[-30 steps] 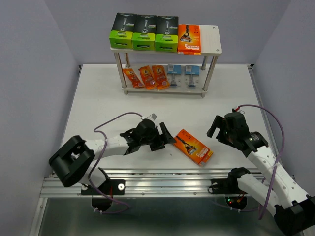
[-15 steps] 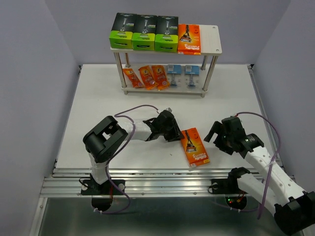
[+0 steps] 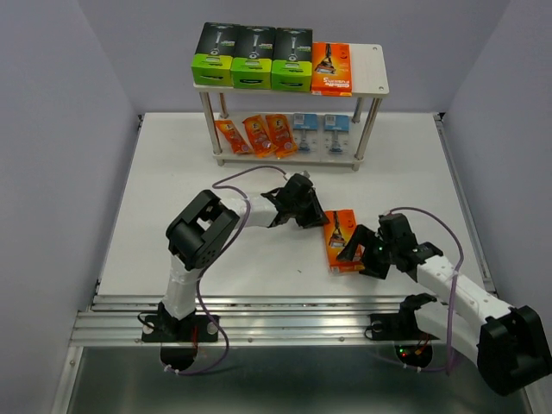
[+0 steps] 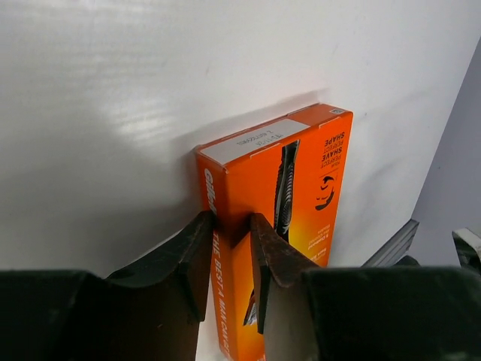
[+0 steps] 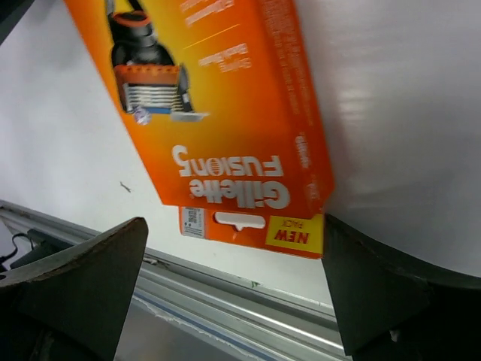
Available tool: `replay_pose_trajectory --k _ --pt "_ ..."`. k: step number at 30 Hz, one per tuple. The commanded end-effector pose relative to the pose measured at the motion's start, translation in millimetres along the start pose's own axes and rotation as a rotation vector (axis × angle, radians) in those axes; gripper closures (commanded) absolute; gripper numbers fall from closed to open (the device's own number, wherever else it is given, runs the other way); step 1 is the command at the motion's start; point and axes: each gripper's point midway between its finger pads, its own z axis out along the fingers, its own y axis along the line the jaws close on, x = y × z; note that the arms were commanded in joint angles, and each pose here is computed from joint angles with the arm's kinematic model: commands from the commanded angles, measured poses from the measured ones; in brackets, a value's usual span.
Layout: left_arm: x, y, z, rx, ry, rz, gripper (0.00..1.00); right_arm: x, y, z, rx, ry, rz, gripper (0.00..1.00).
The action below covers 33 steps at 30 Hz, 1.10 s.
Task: Place and organize the shaving razors onto the shelf
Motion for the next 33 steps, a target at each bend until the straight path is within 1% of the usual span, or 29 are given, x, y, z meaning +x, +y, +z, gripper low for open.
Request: replay_pose_trajectory --k 1,5,6,7,8,10,11,12,13,14,15,16,17,18,20,21,22,23,24,25,26,29,31,32,33 --pt "-24.8 14.5 19.7 -0.055 -0.028 0.122 0.67 -15.5 44.2 1.3 -0.194 -0.012 -0.153 0.00" --pt "-40.4 0.4 25.2 -0.029 -0.048 0.233 0.65 -23.2 57.8 -0.2 -0.255 -0.042 -0.214 0.00" --pt "-47.8 -11.7 20.9 -0.006 -0.062 0.270 0.58 -25.4 60.1 -1.2 -0.262 -0.050 -0.235 0.00" --pt "-51.0 -18.7 17.7 0.008 -0.071 0.273 0.53 -26.5 60.7 -1.1 -0.264 -0.054 -0.250 0.00" --pt "-55.7 -22.5 13.5 0.011 -0.089 0.285 0.41 -27.1 62.2 -0.7 -0.270 -0.053 -0.261 0.00" --pt "-66.8 -34.7 -3.2 0.028 -0.131 0.297 0.32 -29.7 64.2 1.2 -0.286 -0.068 -0.292 0.00" --pt "-71.2 -28.7 -9.2 0.011 -0.150 0.287 0.24 -30.1 64.7 2.2 -0.290 -0.069 -0.299 0.00" --pt "-74.1 -28.4 -15.4 0.012 -0.160 0.284 0.20 -30.1 64.4 3.8 -0.291 -0.068 -0.299 0.00" --pt "-79.9 -36.3 -29.9 0.032 -0.184 0.279 0.18 -28.8 67.5 5.0 -0.310 -0.070 -0.320 0.00" --pt "-76.9 -24.2 -34.8 0.018 -0.174 0.262 0.15 -27.5 68.2 5.8 -0.319 -0.065 -0.326 0.00" --pt "-75.6 -20.6 -41.0 0.015 -0.176 0.253 0.13 -26.4 70.7 5.7 -0.337 -0.060 -0.332 0.00" --pt "-78.0 -25.9 -54.9 0.034 -0.201 0.250 0.12 -24.2 74.3 7.9 -0.356 -0.057 -0.344 0.00" --pt "-67.3 -7.1 -57.2 0.006 -0.182 0.221 0.12 -23.7 76.2 8.1 -0.365 -0.051 -0.345 0.00" --pt "-61.9 -2.2 -60.6 0.005 -0.174 0.211 0.12 -25.2 76.5 8.7 -0.361 -0.055 -0.340 0.00" --pt "-39.5 17.4 -69.4 -0.002 -0.132 0.170 0.13 -35.4 67.7 9.7 -0.292 -0.105 -0.336 0.00" --pt "-27.9 20.0 -70.6 0.019 -0.108 0.124 0.14 -38.3 54.3 10.4 -0.219 -0.125 -0.308 0.00" --pt "-18.9 6.9 -76.7 0.107 -0.095 0.108 0.14 -48.0 50.2 4.6 -0.177 -0.187 -0.253 0.00" --pt "6.4 26.8 -75.8 0.105 -0.039 0.073 0.16 -62.5 35.2 3.5 -0.090 -0.274 -0.210 0.00" --pt "16.6 25.1 -77.1 0.134 -0.021 0.057 0.17 -65.1 30.5 0.8 -0.070 -0.301 -0.193 0.00" --pt "31.8 22.8 -77.0 0.144 0.004 0.019 0.17 -67.6 30.9 -2.4 -0.073 -0.325 -0.168 0.00" --pt "42.1 27.4 -74.7 0.138 0.010 0.013 0.18 -69.7 34.8 -7.3 -0.094 -0.347 -0.164 0.00" --pt "57.6 24.8 -64.5 0.141 0.042 0.002 0.21 -65.4 39.2 -7.7 -0.123 -0.330 -0.145 0.00" --pt "60.1 25.8 -56.6 0.141 0.062 -0.009 0.27 -62.5 36.6 -5.1 -0.111 -0.308 -0.155 0.00" --pt "57.9 21.9 -54.3 0.150 0.059 -0.009 0.32 -62.0 33.3 -3.7 -0.096 -0.305 -0.153 0.00" --pt "57.9 20.4 -51.8 0.151 0.059 -0.007 0.32 -61.0 29.8 -1.4 -0.080 -0.297 -0.156 0.00"
